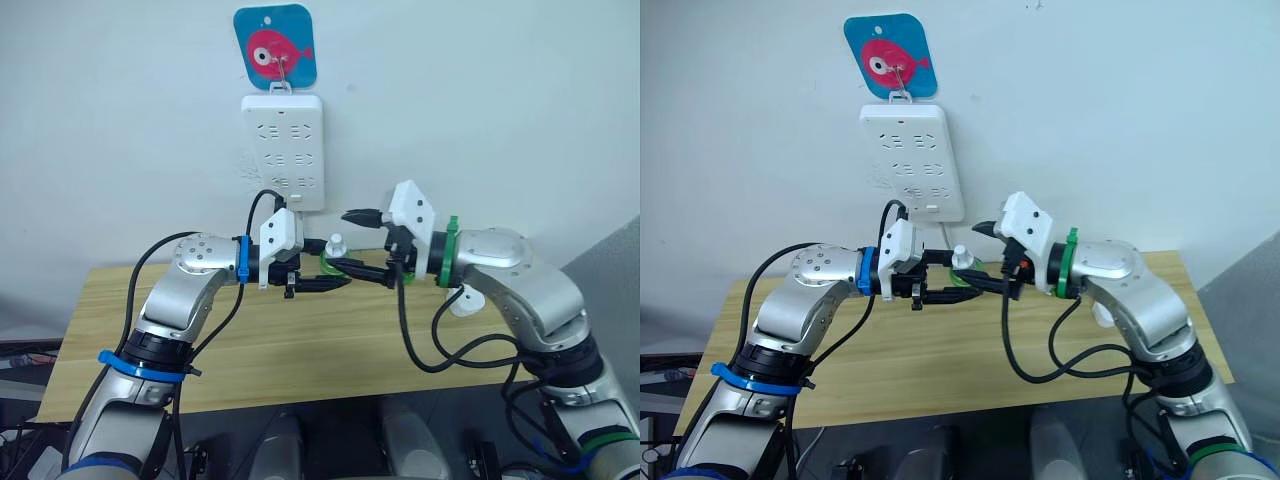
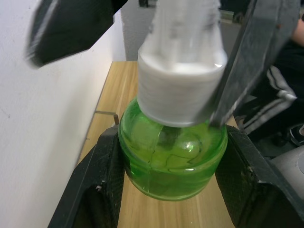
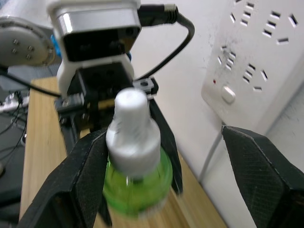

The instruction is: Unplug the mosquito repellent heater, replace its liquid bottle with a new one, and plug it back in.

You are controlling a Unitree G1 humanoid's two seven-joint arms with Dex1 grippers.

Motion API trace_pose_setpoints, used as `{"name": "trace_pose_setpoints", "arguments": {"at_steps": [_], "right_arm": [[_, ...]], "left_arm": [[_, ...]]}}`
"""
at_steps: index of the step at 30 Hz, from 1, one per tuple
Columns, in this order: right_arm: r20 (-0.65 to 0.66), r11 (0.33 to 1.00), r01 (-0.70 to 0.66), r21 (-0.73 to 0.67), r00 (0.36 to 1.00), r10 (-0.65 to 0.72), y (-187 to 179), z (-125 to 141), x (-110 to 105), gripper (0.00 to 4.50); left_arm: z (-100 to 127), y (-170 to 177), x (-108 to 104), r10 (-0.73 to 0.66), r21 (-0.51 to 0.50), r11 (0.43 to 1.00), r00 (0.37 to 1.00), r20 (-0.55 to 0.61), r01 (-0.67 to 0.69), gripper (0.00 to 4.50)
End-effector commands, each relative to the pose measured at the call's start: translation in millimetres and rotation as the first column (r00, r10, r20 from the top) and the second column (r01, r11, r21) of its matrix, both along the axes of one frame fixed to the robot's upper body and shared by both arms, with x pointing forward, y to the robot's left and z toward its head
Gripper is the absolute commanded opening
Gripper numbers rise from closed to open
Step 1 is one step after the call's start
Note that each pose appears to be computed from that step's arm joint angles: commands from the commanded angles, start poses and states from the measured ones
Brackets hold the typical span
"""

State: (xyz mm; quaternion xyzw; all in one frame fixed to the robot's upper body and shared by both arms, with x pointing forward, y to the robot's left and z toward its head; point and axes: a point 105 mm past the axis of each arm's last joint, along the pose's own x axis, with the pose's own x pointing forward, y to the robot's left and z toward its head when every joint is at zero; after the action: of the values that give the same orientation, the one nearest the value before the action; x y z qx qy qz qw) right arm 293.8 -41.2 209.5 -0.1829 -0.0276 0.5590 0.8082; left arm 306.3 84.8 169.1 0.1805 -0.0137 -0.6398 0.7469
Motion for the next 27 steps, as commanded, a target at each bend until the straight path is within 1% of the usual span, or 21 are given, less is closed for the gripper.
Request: {"name": "trace_pose_setpoints", "arguments": {"at_steps": [1, 4, 7, 10, 12, 16, 22, 25, 27], "right_arm": [[0.032, 0.999, 0.049, -0.010, 0.998, -0.048, -24, 11, 3, 3.84], [0.007, 0.999, 0.015, -0.052, 1.000, -0.015, -32, 8, -5, 3.84], [-0.028, 0.995, -0.055, -0.083, 0.998, 0.052, -33, 6, -17, 3.84], [-0.038, 0.991, -0.126, -0.040, 0.991, 0.124, -19, 12, -28, 3.84], [-0.029, 0.991, -0.136, -0.007, 0.990, 0.135, -6, 13, -29, 3.84], [-0.016, 0.989, -0.125, 0.079, 0.992, 0.126, 15, 20, -25, 3.84], [-0.038, 0.985, -0.135, 0.109, 0.989, 0.140, 24, 21, -23, 3.84], [-0.049, 0.982, -0.148, 0.121, 0.987, 0.155, 23, 22, -23, 3.24], [-0.050, 0.981, -0.158, 0.112, 0.985, 0.164, 22, 21, -23, 2.57]], "left_arm": [[9, 1, -4, -0.020, -0.012, 1.000, 0.999, 0.041, 0.021, 2.30], [8, 2, -4, -0.019, -0.011, 1.000, 0.999, 0.040, 0.019, 2.30], [9, 2, -4, -0.017, -0.009, 1.000, 0.999, 0.040, 0.017, 2.30], [8, 3, -4, -0.015, -0.006, 1.000, 0.999, 0.037, 0.015, 2.30], [8, 3, -5, -0.015, -0.004, 1.000, 0.999, 0.035, 0.016, 2.30], [7, 3, -6, -0.020, -0.001, 1.000, 0.999, 0.032, 0.020, 2.30], [6, 2, -7, -0.025, 0.001, 1.000, 0.999, 0.030, 0.025, 2.30], [6, 2, -7, -0.024, 0.001, 1.000, 0.999, 0.030, 0.024, 2.30], [6, 3, -7, -0.022, 0.002, 1.000, 0.999, 0.030, 0.022, 2.30]]}}
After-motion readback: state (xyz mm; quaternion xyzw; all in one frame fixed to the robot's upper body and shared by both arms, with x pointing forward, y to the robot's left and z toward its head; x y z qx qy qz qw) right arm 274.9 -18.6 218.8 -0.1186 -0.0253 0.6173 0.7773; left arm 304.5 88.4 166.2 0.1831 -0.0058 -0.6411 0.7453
